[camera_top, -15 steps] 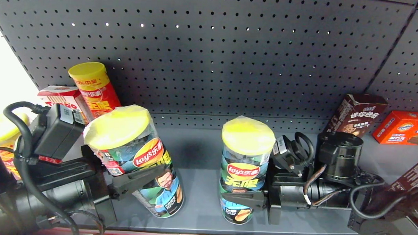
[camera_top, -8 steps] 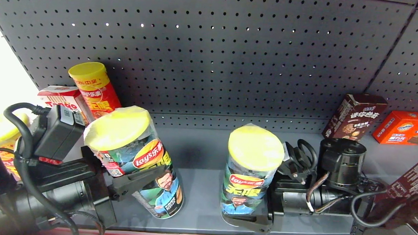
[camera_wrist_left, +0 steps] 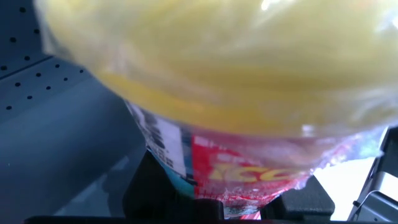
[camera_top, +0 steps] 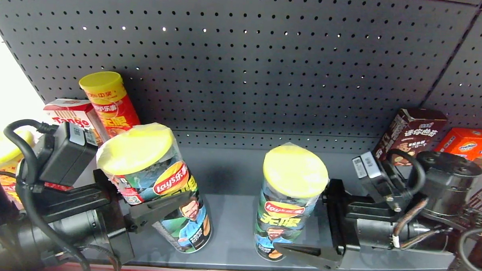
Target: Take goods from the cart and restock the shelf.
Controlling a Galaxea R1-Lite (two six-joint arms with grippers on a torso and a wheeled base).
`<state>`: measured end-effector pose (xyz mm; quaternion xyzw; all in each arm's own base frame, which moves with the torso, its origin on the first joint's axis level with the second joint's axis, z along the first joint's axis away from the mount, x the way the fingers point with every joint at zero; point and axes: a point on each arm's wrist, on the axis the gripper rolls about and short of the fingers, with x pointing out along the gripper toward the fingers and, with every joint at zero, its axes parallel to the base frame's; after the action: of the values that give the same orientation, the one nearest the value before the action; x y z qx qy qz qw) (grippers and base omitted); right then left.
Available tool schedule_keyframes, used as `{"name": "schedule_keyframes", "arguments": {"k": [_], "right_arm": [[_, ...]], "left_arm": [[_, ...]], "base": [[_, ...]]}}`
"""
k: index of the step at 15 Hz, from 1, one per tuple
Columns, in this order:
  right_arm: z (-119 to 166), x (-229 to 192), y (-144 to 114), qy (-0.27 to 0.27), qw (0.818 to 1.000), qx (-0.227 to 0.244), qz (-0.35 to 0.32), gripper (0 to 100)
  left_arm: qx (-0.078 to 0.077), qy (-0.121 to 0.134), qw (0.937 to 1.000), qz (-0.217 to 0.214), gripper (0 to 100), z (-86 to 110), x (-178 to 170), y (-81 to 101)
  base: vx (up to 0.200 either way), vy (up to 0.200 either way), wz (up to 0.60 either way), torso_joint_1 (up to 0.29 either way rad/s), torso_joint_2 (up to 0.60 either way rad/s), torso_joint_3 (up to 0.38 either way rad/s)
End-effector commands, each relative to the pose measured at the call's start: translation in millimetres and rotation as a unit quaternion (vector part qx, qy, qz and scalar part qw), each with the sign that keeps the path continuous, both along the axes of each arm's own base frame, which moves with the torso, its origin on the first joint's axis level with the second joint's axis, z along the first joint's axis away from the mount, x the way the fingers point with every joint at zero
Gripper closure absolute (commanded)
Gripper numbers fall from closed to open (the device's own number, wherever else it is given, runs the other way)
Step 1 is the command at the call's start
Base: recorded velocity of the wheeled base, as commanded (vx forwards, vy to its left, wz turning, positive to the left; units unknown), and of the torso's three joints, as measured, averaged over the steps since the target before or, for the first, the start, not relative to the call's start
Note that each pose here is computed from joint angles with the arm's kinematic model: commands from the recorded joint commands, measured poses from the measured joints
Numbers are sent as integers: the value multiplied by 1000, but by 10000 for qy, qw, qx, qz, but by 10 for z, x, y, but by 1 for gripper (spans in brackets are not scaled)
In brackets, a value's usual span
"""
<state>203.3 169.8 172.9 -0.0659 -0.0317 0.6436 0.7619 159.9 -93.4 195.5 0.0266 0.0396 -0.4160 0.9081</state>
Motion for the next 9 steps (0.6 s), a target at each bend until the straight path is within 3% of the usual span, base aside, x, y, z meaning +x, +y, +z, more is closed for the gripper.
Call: {"name": "schedule_keyframes", "arguments": {"k": [1, 7, 9], "right_arm": [[292, -365, -289, -369, 9989, 272, -41, 0], [561, -887, -815, -609, 9908, 451, -1119, 0], [559, -1171, -1035, -635, 9755, 517, -2042, 0]], "left_arm": [[-4, -5, 10000, -4, 100, 0, -8, 3], [-62, -122, 9999, 11, 100, 43, -61, 24], [-86, -170, 9998, 26, 100, 60, -90, 40]], "base": [[0, 0, 0, 0, 0, 0], [0, 0, 0, 0, 0, 0], [0, 0, 0, 0, 0, 0]]}}
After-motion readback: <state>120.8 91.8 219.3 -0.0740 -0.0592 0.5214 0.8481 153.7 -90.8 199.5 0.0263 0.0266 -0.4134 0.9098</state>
